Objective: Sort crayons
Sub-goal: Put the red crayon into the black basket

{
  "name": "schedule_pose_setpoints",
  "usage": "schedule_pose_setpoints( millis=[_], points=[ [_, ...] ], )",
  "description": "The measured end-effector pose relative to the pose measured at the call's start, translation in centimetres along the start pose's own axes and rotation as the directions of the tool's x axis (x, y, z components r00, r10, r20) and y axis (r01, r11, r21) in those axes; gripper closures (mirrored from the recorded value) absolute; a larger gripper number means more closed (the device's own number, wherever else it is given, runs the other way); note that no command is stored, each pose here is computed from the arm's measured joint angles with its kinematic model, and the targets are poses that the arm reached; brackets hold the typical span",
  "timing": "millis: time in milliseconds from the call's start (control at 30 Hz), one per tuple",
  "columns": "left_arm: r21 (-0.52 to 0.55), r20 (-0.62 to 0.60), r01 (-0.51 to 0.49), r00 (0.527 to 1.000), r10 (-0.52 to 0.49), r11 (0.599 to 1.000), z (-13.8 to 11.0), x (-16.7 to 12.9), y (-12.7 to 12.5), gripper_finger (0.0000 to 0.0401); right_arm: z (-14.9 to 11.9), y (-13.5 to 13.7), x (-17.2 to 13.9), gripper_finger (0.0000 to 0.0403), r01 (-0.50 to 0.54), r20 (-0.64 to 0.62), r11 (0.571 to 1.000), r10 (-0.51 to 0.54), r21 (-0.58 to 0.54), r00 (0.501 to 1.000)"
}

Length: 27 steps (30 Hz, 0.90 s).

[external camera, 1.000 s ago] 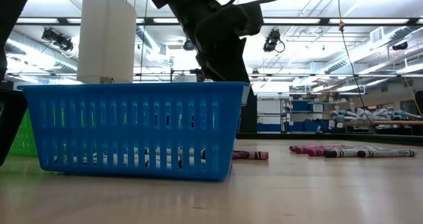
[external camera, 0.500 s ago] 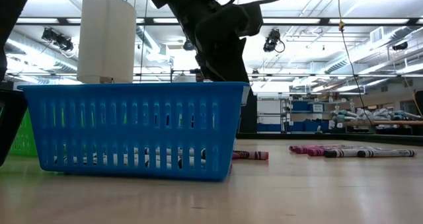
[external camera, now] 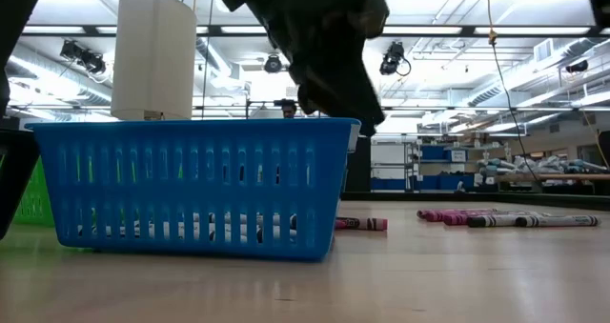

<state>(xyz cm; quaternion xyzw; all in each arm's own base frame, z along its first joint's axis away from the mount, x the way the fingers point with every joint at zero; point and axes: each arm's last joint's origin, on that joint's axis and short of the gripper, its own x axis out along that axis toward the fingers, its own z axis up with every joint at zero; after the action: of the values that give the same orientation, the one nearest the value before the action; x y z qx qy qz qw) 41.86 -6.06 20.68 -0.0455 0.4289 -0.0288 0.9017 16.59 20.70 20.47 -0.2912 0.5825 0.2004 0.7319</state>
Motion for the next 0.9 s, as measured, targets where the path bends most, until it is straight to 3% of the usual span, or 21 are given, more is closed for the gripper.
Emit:
schedule_pose_setpoints(
  millis=[300,533,667,833,900],
  points=[
    [-0.010,-0.002,0.031,1.000,-0.031,0.999,-0.5,0.5,-2.3,0.0207,-1.7,-1.4,-3.1,0.0327,0.112,0.106,0.994,-0.112,0.002,0.988],
    [-0.015,-0.025,0.016,1.000,-0.016,1.000,0.9,2.4,-2.8,0.0207,-4.4,-3.3,-2.9,0.0327,0.301,0.188,0.946,-0.319,0.119,0.929],
    [0.037,-0.089,-0.041,0.995,0.044,0.998,1.4,3.1,-2.9,0.0207,-5.4,-4.5,-1.5,0.0328,0.390,0.268,0.880,-0.458,0.271,0.847],
    [0.107,-0.097,-0.093,0.990,0.104,0.990,1.4,3.4,-2.7,0.0207,-7.7,-6.5,0.3,0.0330,0.555,0.219,0.737,-0.657,0.386,0.721],
    [0.130,-0.091,-0.119,0.987,0.131,0.984,1.4,3.4,-2.7,0.0207,-8.5,-7.3,0.6,0.0330,0.552,0.220,0.708,-0.681,0.441,0.698]
  ],
)
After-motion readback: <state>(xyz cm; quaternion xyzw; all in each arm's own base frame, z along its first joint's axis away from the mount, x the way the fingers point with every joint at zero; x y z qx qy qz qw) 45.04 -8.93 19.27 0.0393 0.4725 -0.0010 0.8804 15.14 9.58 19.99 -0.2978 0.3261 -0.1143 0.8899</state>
